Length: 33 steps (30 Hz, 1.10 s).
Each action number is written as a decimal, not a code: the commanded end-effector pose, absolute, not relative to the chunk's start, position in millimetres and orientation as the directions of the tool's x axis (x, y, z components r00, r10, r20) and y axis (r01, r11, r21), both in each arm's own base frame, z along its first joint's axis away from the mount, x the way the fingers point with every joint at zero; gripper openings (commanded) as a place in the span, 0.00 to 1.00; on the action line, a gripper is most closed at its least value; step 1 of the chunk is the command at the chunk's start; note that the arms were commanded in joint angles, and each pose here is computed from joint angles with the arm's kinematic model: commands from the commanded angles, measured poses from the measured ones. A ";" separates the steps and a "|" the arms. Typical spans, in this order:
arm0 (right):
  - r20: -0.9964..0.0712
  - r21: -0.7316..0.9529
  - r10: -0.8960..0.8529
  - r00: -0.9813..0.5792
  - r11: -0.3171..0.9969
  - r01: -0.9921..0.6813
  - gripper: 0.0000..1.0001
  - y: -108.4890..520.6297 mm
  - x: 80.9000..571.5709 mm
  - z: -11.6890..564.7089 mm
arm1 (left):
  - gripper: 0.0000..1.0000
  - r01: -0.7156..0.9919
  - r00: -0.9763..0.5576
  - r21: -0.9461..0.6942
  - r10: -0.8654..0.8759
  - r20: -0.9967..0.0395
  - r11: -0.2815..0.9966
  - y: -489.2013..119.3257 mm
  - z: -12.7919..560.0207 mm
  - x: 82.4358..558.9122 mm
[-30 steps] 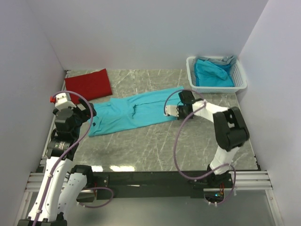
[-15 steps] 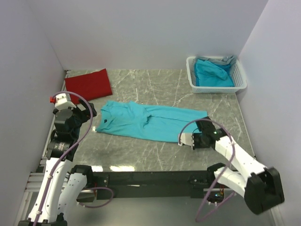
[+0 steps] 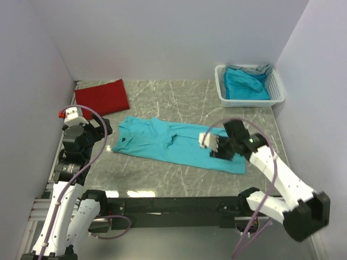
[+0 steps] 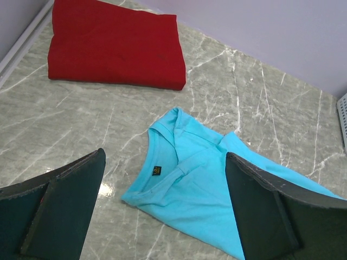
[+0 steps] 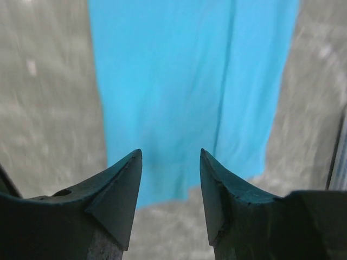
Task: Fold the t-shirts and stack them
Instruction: Fold the tshirt
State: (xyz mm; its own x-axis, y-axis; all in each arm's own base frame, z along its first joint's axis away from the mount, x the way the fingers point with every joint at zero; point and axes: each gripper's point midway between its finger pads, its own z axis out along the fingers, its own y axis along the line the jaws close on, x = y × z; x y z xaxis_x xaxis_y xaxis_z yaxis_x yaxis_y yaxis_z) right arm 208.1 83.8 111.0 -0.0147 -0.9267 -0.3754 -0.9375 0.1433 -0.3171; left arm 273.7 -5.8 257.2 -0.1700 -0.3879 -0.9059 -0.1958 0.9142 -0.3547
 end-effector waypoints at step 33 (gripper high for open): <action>-0.482 0.319 -0.558 -0.676 0.606 -0.728 0.61 356.4 412.8 48.7 | 0.98 -0.151 -0.152 -0.352 -0.373 -0.915 0.924 -11.4 265.2 280.9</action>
